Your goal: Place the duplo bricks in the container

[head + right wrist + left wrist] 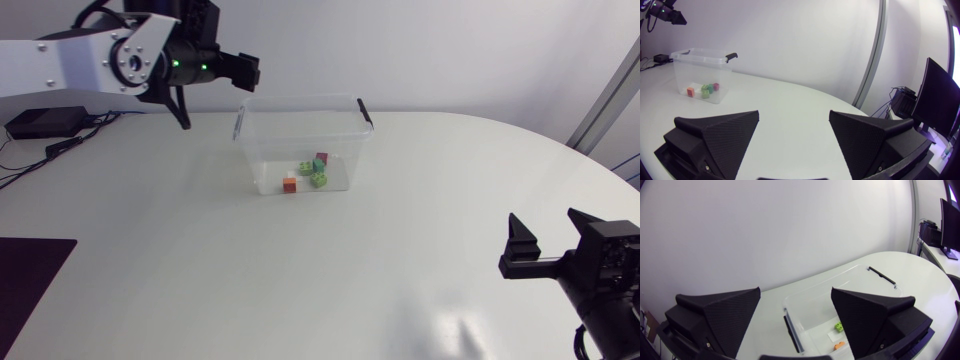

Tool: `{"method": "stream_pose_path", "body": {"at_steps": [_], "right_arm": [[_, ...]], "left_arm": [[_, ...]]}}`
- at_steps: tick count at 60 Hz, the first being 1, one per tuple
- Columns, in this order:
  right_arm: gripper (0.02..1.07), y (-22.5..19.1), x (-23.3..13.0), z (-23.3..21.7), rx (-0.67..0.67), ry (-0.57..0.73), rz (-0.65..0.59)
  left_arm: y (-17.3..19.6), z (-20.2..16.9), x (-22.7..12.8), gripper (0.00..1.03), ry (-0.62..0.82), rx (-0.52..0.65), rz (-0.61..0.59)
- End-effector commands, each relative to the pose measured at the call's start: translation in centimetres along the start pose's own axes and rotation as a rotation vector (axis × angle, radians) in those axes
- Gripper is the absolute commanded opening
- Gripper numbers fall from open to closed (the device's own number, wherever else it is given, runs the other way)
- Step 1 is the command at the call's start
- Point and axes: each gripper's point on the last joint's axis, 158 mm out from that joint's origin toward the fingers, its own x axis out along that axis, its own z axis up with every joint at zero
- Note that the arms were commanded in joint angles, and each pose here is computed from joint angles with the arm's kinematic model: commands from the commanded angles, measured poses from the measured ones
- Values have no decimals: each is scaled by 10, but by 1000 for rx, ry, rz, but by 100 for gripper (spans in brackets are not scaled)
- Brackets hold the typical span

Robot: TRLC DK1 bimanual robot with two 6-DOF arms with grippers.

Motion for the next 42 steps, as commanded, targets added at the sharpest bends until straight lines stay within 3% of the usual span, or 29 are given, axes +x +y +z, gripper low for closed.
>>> {"method": "stream_pose_path", "body": {"at_steps": [1,25,42], "right_arm": [[103,-3,-2,-8,-12,4,-15],[103,-10,-18,-11,-19,-31,-46],[103,-14,-22,-12,-19,-36,-64]], "left_arm": [[16,2,-27,100,-34,31,36],[52,-24,-124,100,-126,65,135],[59,-48,-164,100,-146,88,168]]}}
